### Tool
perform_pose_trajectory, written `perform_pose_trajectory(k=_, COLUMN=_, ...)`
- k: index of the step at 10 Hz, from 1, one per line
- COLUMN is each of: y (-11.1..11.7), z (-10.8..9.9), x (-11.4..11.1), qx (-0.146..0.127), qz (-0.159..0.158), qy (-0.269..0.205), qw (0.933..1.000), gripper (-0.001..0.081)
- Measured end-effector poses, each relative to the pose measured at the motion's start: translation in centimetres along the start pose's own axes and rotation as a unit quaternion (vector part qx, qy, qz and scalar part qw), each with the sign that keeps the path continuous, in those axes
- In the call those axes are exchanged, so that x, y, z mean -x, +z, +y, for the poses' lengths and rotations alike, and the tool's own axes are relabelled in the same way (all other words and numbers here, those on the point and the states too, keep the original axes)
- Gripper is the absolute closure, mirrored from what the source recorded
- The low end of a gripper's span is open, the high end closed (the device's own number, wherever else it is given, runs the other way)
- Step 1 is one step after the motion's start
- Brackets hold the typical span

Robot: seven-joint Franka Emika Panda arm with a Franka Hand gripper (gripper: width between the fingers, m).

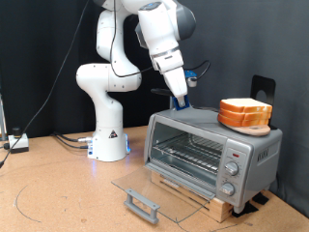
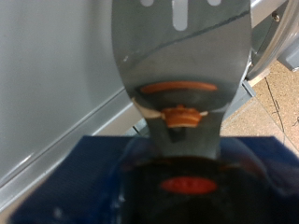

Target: Make a piece of toast with the oven

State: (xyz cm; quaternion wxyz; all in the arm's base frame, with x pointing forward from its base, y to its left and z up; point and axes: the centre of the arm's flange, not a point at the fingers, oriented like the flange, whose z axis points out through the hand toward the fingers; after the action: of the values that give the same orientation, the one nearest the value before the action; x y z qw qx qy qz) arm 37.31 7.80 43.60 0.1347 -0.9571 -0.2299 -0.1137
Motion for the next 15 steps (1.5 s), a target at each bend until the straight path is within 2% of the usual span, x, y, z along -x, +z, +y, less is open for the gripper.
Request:
perform_pose_trajectory(k=7, y=-0.5, z=-0.4, x=-0.5, qx=0.001, qz=0.007, qy=-0.003, qw=1.0, gripper=0.041)
perform_pose_trajectory(k=11, y=0.3, z=-1.6, x=-1.5, qx=0.014, qz=0.017, qy=0.008, qw=0.9997, gripper=0.041)
perform_pose_trajectory(k=15, y=1.5, z=-3.0, x=-2.3, qx=-0.001, qz=0.018, qy=0.006, qw=0.9998, gripper=0.041)
